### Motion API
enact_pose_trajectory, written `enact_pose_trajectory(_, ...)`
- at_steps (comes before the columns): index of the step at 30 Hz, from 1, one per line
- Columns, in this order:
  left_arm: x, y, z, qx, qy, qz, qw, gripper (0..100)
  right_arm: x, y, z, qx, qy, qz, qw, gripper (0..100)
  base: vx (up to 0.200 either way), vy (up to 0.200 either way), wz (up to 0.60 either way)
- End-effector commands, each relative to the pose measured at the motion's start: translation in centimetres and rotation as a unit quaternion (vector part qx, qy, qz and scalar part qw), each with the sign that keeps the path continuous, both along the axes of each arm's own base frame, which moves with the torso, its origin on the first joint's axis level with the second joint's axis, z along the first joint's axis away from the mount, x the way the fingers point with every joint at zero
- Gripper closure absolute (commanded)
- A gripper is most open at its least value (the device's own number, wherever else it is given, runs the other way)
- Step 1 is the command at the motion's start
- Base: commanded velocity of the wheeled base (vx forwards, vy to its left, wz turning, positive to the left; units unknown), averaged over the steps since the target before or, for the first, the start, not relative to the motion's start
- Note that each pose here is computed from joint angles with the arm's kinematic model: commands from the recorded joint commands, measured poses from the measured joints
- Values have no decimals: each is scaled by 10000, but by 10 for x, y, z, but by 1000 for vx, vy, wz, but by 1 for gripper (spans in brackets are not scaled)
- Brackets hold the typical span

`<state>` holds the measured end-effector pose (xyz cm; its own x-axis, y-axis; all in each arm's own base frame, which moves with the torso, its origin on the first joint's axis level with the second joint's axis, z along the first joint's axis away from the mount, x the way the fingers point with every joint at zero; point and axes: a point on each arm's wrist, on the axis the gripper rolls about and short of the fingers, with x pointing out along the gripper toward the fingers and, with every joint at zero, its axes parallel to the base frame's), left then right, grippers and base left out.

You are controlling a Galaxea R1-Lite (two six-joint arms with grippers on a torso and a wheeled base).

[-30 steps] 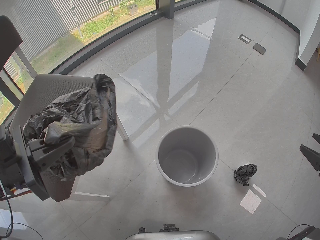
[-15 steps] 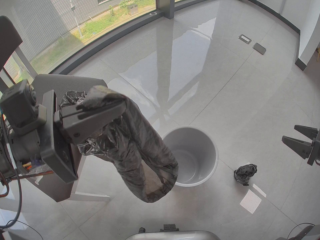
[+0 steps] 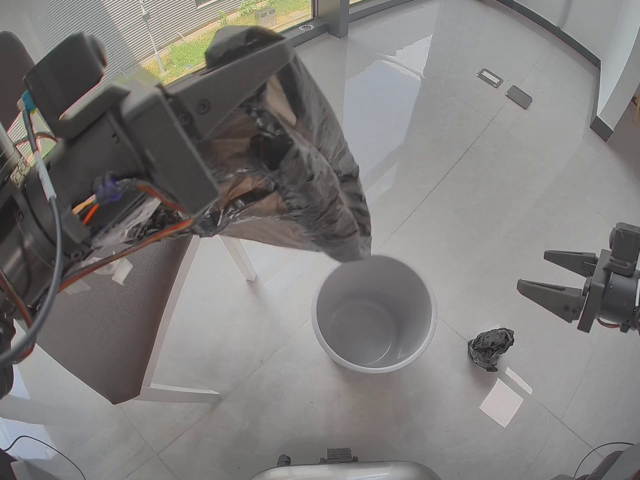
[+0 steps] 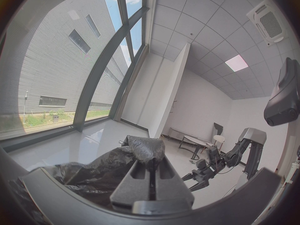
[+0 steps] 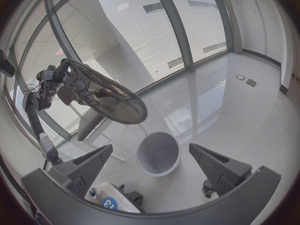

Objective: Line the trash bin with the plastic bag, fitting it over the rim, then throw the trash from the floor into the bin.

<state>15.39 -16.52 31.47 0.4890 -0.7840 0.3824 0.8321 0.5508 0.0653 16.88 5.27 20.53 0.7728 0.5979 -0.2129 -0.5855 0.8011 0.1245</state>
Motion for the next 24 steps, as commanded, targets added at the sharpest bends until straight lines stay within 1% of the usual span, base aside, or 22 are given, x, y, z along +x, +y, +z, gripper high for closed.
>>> enact_pose_trajectory(1,0,-15,0,-23,49,-212,9998,100,27,17,-12,-91,140,156,9997,0,0,0,0)
enact_pose_trajectory(4,-7,-13,5,-95,-20,-297,9995,100,51,28,-19,-153,-82,-39,9998,0,0,0,0)
enact_pose_trajectory(7,-13,-12,7,-125,-54,-403,9991,100,64,32,-26,-212,-218,-11,9995,0,0,0,0)
enact_pose_trajectory(13,-19,-14,9,-148,-90,-527,9985,100,73,35,-26,-231,-232,-13,9995,0,0,0,0)
enact_pose_trajectory(16,-23,-15,11,-228,-161,-618,9977,100,81,41,-30,-251,-183,35,9995,0,0,0,0)
enact_pose_trajectory(17,-24,-14,12,-267,-198,-633,9974,100,84,47,-31,-250,-193,104,9994,0,0,0,0)
enact_pose_trajectory(24,-26,-13,13,-294,-225,-655,9972,100,85,61,-29,-200,-313,345,9987,0,0,0,0)
